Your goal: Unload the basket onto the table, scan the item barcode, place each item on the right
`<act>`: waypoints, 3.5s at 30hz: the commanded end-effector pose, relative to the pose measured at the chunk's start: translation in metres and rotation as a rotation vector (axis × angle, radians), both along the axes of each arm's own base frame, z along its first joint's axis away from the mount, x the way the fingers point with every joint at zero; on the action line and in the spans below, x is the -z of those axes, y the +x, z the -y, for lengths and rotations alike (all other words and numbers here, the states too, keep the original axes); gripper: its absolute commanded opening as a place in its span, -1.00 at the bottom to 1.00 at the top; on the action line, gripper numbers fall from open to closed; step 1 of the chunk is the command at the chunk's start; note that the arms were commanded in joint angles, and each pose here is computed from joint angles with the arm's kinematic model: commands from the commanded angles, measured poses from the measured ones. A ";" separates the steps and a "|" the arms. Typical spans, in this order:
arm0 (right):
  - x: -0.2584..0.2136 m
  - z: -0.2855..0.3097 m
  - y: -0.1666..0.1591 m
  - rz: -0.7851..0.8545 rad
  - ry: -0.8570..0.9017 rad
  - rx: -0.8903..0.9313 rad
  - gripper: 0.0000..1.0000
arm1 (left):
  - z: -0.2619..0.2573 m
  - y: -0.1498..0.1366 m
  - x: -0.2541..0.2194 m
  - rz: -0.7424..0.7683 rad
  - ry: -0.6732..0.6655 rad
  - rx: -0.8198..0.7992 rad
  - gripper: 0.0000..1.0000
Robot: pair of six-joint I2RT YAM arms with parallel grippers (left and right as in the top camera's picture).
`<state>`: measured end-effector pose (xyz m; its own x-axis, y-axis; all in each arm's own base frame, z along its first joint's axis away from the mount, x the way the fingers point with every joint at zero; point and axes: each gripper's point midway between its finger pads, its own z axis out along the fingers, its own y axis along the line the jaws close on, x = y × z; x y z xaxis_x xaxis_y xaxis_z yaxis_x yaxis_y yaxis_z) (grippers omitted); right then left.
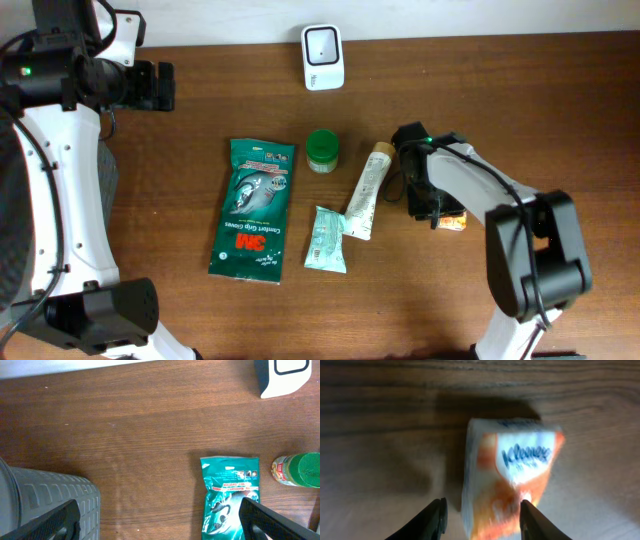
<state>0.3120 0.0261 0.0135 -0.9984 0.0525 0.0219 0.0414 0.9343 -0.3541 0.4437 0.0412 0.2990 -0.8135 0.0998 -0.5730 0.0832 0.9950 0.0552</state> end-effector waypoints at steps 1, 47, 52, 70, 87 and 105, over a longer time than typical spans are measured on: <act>0.014 0.011 -0.005 -0.039 -0.075 -0.003 -0.74 | -0.001 -0.001 -0.004 0.013 0.002 0.012 0.98; -0.017 -0.007 0.007 0.176 0.745 0.206 0.15 | -0.001 -0.001 -0.004 0.009 0.002 0.012 0.98; 0.016 -0.004 0.014 0.145 0.713 0.223 -0.07 | -0.001 -0.001 -0.004 0.009 0.002 0.012 0.99; 0.018 0.002 0.001 0.082 0.664 0.265 -0.42 | -0.001 -0.001 -0.004 0.009 0.002 0.012 0.99; -0.277 -0.116 0.018 0.425 1.860 -0.352 -0.92 | -0.001 -0.001 -0.004 0.009 0.002 0.012 0.98; -0.238 -0.143 0.259 0.789 0.180 -0.433 -0.92 | -0.001 -0.001 -0.004 0.009 0.002 0.012 0.98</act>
<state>0.5312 0.1751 0.2597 -0.7536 -0.1518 -0.6396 -0.2499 0.9661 0.0651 0.4430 0.0411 0.2985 -0.8154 0.0999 -0.5702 0.0837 0.9950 0.0547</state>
